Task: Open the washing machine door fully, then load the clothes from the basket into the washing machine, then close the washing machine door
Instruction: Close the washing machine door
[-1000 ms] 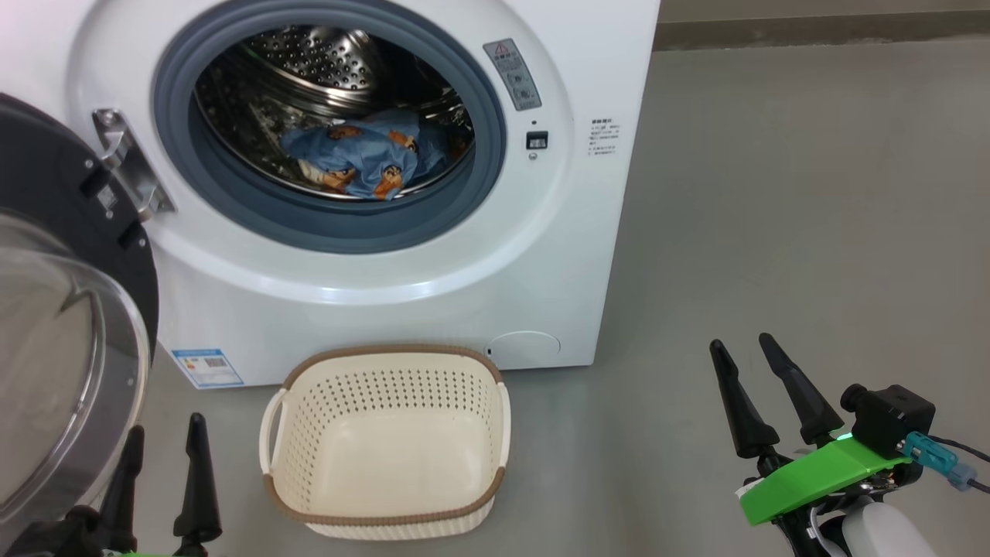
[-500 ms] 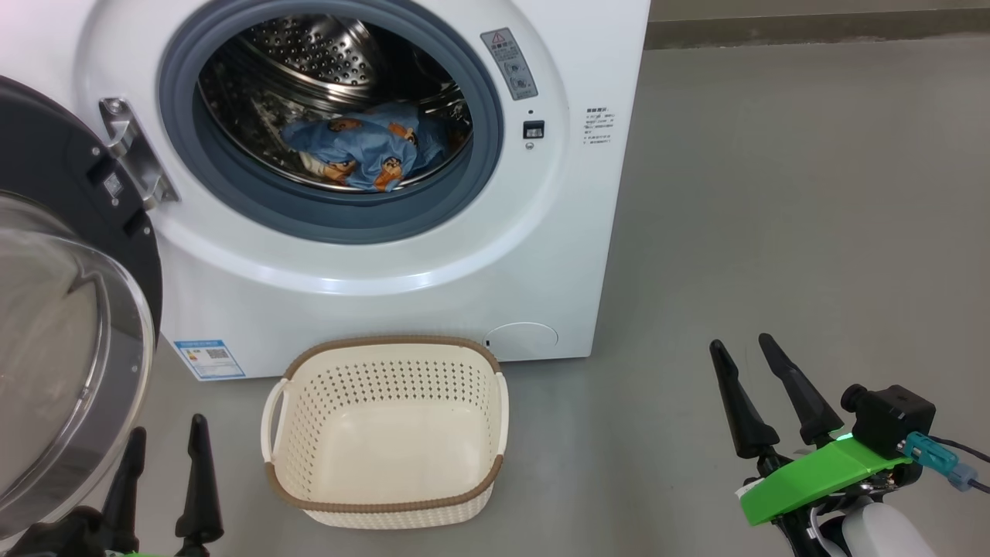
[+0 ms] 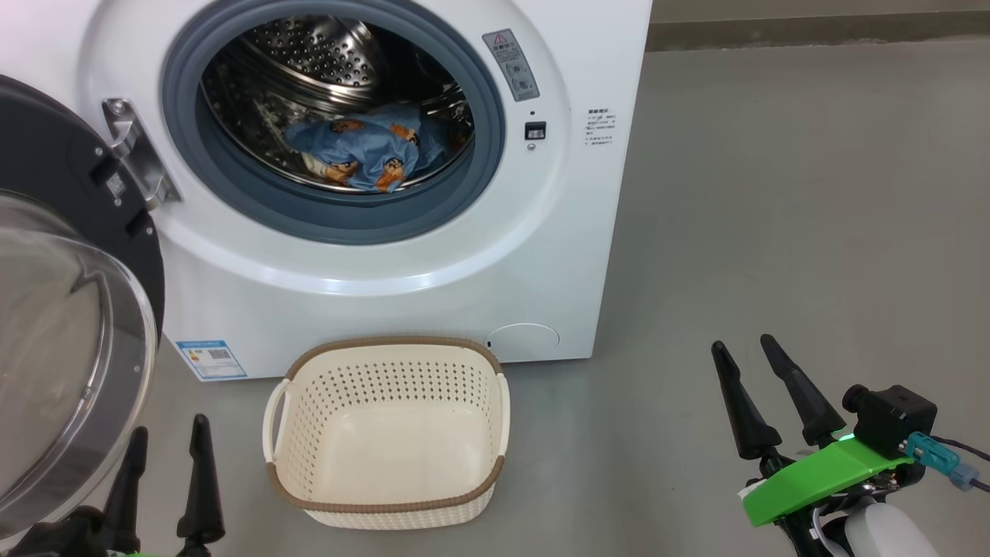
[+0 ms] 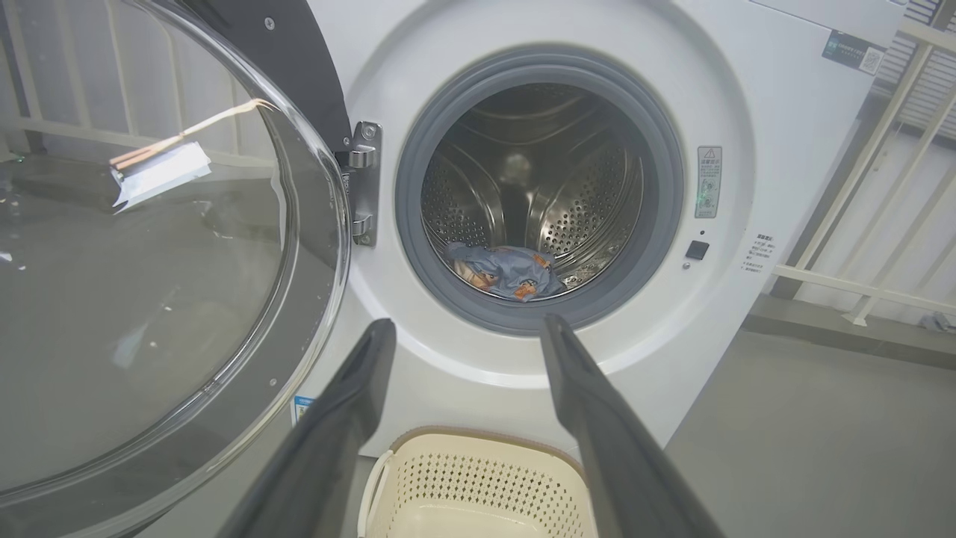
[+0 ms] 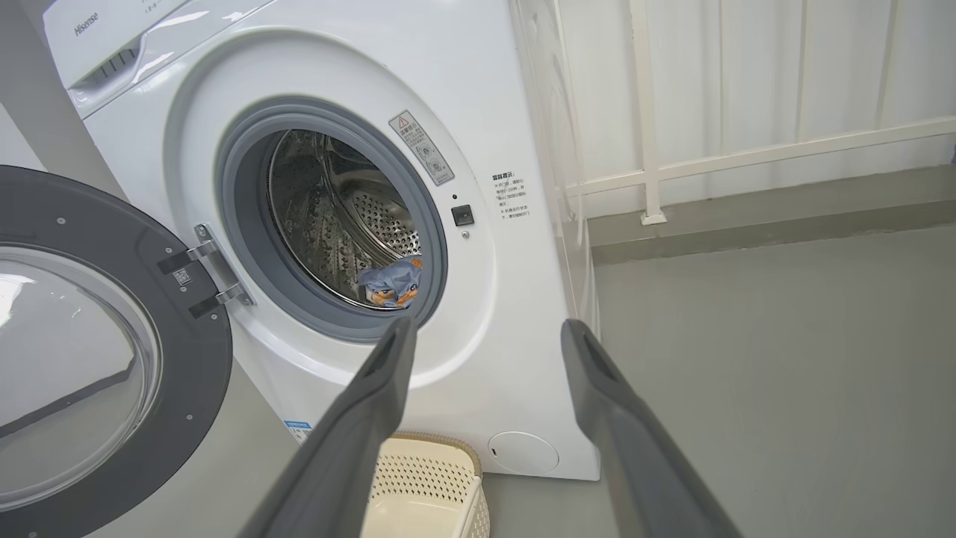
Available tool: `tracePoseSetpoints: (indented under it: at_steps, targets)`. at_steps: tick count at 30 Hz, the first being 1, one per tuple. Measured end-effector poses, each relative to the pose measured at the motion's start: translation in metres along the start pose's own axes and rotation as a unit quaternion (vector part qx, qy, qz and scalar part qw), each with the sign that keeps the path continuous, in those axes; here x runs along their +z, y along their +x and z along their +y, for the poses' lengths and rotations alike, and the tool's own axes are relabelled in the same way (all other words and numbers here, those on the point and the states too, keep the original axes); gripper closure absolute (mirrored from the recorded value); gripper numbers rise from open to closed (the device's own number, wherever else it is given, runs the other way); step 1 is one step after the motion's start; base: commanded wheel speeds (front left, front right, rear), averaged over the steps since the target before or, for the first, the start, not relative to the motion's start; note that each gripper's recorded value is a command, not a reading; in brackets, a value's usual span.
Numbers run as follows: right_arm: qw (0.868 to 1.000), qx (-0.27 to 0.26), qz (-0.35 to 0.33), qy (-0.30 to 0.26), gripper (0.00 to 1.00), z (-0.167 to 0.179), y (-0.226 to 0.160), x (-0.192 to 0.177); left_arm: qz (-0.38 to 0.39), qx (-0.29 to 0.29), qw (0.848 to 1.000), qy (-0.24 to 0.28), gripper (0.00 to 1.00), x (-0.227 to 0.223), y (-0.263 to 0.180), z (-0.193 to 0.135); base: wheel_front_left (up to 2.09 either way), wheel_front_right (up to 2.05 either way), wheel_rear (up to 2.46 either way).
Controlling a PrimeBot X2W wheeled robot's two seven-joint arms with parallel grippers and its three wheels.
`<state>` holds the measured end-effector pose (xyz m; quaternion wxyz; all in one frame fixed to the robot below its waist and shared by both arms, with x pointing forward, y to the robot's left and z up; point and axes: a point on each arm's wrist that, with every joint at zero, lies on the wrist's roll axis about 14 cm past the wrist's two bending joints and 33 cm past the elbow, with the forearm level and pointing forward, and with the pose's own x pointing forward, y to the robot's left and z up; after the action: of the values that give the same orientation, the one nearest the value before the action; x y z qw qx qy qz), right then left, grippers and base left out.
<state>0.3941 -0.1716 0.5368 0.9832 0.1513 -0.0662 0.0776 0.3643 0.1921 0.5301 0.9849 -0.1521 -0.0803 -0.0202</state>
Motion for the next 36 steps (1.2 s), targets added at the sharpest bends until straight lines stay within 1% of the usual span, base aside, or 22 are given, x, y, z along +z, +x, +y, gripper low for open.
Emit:
tracePoseSetpoints:
  at_steps: [10,18,28,36]
  targets:
    - [1.000,0.010,0.005,0.004,0.00,0.006,0.004,-0.004,-0.001,0.013,1.000,0.001,0.00,0.001,-0.005,0.008,0.00,0.00,0.00]
    - [0.999,0.037,0.019,0.008,0.00,0.024,0.012,-0.014,-0.008,0.044,0.999,0.009,0.00,0.007,-0.017,0.026,0.00,0.00,0.00]
    - [0.995,0.091,0.035,0.015,0.00,0.062,0.026,-0.028,-0.021,0.109,0.993,0.024,0.00,0.019,-0.044,0.060,0.00,0.00,0.00]
    - [0.989,0.137,0.049,0.022,0.00,0.096,0.036,-0.038,-0.031,0.163,0.986,0.032,0.00,0.028,-0.071,0.085,0.00,0.00,0.00]
